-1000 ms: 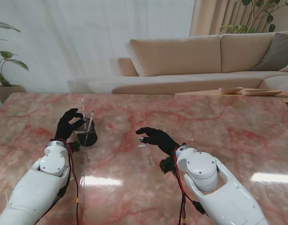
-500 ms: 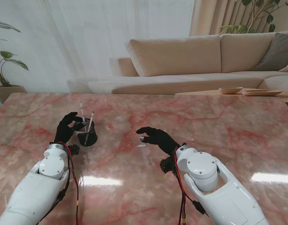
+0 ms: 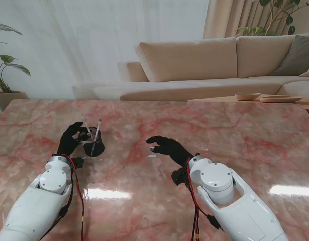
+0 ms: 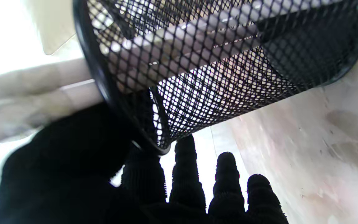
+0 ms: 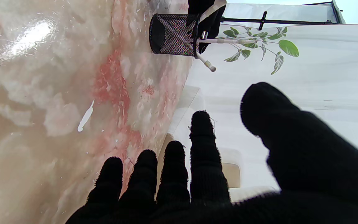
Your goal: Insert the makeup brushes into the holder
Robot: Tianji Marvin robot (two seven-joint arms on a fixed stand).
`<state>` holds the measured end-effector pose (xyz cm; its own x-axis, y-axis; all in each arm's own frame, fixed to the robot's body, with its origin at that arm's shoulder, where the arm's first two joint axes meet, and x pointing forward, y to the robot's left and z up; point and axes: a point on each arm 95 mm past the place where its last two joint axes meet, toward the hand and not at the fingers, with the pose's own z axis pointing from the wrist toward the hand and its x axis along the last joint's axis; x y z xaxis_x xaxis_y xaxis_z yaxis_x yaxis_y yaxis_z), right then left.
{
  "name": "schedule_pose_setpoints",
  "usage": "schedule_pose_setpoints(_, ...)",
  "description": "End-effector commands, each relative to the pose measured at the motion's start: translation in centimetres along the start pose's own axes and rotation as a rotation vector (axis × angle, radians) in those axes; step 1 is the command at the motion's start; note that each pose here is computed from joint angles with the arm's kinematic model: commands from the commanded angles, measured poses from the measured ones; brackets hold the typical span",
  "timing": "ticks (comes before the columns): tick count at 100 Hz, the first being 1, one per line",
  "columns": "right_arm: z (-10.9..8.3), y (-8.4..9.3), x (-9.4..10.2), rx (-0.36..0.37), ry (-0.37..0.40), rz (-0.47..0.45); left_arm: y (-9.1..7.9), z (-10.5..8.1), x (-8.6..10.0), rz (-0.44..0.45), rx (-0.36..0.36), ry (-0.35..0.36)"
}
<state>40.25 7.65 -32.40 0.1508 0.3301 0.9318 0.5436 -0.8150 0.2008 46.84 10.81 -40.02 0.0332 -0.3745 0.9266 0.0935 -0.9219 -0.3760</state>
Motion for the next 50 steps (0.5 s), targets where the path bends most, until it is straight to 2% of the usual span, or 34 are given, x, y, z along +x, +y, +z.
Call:
schedule_pose_setpoints(1, 0.04, -0.38, -0.39, 0.017, -0.008, 0.012, -0.01, -0.27, -0.34, 0.007, -0.004, -0.009)
schedule_pose_setpoints(50, 0.21, -0.54, -0.51, 0.025, -0.005, 0.021, -0.92, -0.53, -0.28, 0.038, -0.015, -0.004)
